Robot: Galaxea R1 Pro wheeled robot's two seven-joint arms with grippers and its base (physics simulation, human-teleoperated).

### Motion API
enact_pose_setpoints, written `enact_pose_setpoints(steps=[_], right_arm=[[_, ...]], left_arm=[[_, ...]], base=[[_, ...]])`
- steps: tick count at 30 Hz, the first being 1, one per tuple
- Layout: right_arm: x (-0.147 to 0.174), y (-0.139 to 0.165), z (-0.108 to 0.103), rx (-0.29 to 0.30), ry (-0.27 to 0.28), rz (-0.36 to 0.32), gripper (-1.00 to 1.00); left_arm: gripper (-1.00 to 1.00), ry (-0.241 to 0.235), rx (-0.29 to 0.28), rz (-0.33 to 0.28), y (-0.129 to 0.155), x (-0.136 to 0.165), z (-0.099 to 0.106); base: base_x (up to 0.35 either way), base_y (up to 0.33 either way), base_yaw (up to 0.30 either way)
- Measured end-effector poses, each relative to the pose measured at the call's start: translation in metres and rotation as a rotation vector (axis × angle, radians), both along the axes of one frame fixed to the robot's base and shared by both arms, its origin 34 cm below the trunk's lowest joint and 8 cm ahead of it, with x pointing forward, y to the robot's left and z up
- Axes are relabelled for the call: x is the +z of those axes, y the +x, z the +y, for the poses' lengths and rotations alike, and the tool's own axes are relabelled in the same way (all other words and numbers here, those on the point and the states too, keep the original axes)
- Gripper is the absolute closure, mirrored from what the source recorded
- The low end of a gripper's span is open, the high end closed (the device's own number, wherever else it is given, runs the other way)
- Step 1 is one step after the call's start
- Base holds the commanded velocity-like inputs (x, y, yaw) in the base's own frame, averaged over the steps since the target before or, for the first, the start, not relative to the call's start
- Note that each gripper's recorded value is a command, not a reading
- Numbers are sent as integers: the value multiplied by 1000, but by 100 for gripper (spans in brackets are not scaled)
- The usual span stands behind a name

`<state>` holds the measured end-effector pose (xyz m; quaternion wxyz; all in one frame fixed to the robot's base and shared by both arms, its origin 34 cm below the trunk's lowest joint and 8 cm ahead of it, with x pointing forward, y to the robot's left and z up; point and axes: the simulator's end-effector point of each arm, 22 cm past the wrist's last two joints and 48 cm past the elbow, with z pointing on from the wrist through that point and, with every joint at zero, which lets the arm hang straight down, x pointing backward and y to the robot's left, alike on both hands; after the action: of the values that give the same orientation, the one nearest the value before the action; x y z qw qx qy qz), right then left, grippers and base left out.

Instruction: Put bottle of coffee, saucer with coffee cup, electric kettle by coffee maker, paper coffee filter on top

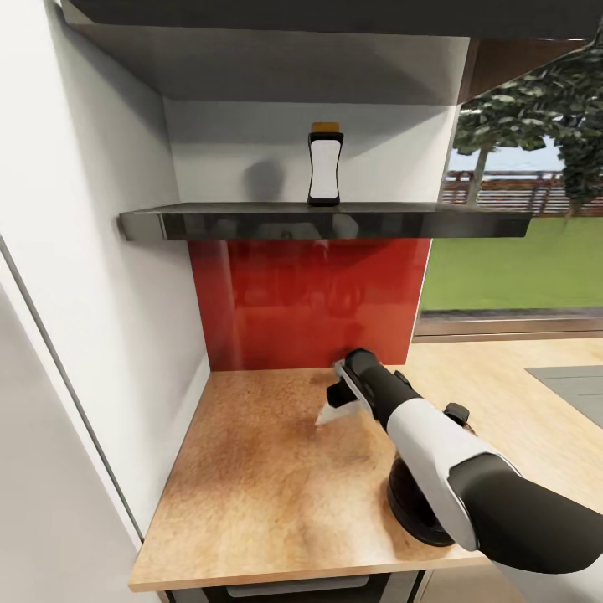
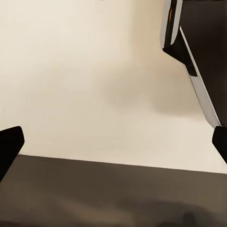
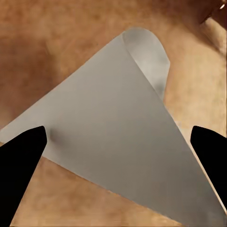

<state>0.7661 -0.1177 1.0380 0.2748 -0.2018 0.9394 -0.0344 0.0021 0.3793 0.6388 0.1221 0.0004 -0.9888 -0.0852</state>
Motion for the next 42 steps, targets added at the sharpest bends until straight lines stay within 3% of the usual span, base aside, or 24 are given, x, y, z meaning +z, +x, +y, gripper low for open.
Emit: enact_pose_setpoints(steps=[6, 18, 29, 42], right_arm=[[22, 11, 7, 9, 16, -56, 100], [40, 18, 12, 17, 30, -102, 100], [58, 25, 17, 25, 44, -144, 100], [65, 27, 19, 27, 48, -162, 100]], left_arm=[[-100, -1, -1, -1, 1, 0, -1], [-100, -2, -10, -12, 6, -1, -1], [-100, 3, -3, -11, 5, -1, 0], [-100, 6, 1, -10, 5, -1, 2]], base=[[0, 0, 0], [-20, -5, 0], [-290, 2, 0], [-293, 200, 0]])
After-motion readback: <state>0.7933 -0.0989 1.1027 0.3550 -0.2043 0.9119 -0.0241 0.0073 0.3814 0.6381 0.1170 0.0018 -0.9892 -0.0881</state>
